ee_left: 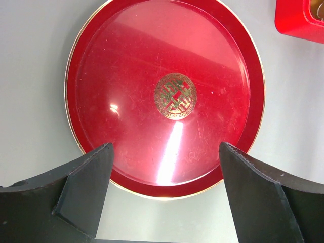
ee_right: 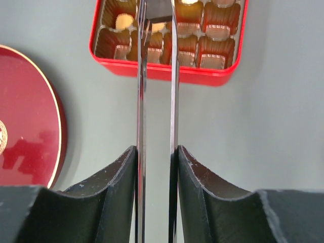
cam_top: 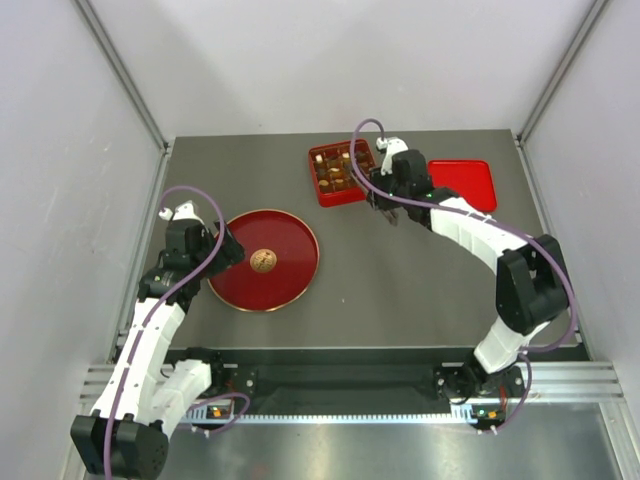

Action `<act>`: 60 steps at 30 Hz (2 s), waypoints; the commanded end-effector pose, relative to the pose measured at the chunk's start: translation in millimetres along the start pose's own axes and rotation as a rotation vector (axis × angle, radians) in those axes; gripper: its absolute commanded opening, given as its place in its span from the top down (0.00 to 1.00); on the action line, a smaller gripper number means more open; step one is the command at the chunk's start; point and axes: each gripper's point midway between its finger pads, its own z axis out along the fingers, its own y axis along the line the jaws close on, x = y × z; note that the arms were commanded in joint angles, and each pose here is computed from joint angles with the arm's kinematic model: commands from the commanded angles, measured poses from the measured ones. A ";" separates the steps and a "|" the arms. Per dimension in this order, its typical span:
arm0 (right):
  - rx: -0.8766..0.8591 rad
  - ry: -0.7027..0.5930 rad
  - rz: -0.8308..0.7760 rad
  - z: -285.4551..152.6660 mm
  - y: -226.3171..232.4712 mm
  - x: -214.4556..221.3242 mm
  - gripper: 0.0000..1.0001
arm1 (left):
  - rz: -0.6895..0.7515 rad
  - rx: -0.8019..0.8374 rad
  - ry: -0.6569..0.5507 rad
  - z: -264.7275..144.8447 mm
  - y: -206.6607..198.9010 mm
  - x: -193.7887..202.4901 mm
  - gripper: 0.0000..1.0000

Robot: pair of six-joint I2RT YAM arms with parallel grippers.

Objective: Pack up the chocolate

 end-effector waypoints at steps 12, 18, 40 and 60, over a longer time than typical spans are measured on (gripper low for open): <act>0.027 -0.072 0.021 18.9 -21.2 -34.8 0.62 | -0.002 0.028 -0.029 -2.6 -7.0 -8.0 0.11; 0.030 -0.057 0.021 24.8 -24.3 -29.8 0.62 | -0.002 0.029 -0.030 -2.5 -7.2 -8.4 0.11; 0.151 -0.159 0.066 -42.1 -61.2 -53.4 0.58 | -0.002 0.031 -0.031 -3.0 -7.3 -8.1 0.10; 0.171 0.108 0.290 -78.0 -52.6 114.6 0.57 | -0.006 0.050 -0.030 -4.0 -10.4 -7.3 0.10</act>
